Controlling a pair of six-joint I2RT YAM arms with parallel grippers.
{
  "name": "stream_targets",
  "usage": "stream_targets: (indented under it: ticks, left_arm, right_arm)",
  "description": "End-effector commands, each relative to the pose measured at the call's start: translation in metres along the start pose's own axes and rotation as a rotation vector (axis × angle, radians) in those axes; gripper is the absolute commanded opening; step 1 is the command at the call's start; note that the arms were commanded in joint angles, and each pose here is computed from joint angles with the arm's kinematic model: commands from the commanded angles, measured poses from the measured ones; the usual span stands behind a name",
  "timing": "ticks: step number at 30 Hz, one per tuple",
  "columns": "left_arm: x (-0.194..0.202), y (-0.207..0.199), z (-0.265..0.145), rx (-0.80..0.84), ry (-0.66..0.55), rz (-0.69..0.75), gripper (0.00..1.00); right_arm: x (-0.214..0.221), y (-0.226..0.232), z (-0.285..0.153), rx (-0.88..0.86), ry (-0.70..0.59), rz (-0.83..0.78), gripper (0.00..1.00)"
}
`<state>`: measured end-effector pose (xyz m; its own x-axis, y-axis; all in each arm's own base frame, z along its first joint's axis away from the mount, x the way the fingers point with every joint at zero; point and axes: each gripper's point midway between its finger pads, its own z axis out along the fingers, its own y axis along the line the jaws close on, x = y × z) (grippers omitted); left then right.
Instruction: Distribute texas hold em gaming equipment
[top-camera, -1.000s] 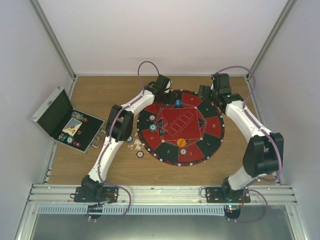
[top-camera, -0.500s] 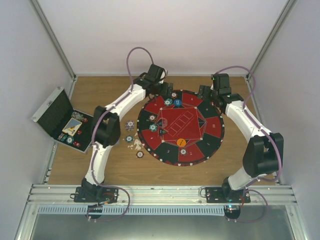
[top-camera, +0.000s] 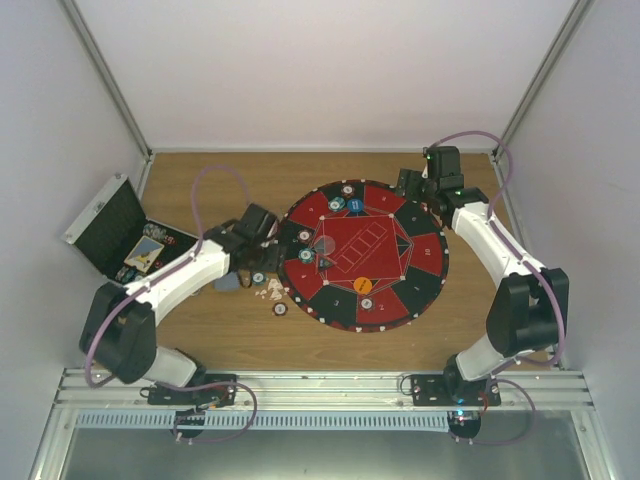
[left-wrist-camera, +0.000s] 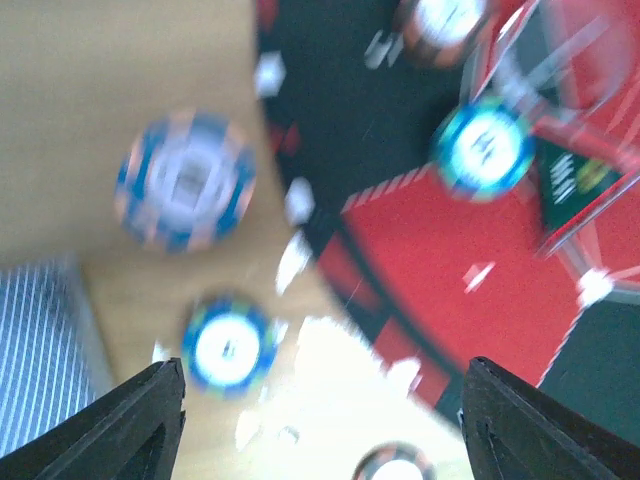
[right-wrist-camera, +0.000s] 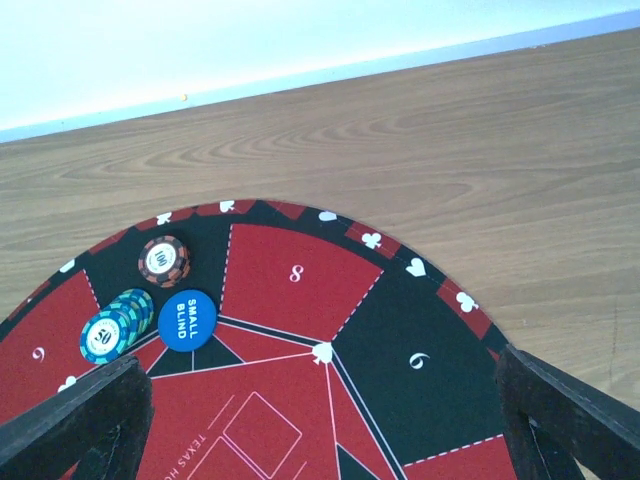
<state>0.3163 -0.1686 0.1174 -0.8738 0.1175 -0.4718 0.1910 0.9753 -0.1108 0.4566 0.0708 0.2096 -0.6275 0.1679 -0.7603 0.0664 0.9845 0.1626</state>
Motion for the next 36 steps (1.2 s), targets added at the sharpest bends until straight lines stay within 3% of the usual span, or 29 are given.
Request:
stream_targets:
  ticks: [1,5,7,11,36]
  left_arm:
    - [0.048,0.027,-0.012,-0.081,0.064,-0.171,0.76]
    - [0.075,0.037,-0.002,-0.117,0.135,-0.202,0.75]
    - [0.080,0.039,0.006,-0.140,0.176,-0.192,0.69]
    - [0.082,0.042,0.019,-0.177,0.221,-0.169,0.68]
    - [0.076,0.049,0.066,-0.169,0.268,-0.163,0.57]
  right_arm:
    - [-0.009,0.002,-0.003,-0.021,-0.025,0.001,0.94]
    - [-0.007,0.005,0.001,-0.041,-0.012,0.002,0.94]
    - [-0.007,0.007,0.001,-0.049,-0.011,0.003,0.94]
    - [-0.012,0.009,-0.001,-0.056,-0.016,0.002,0.94]
    - [-0.008,0.009,0.001,-0.058,-0.002,0.024,0.93]
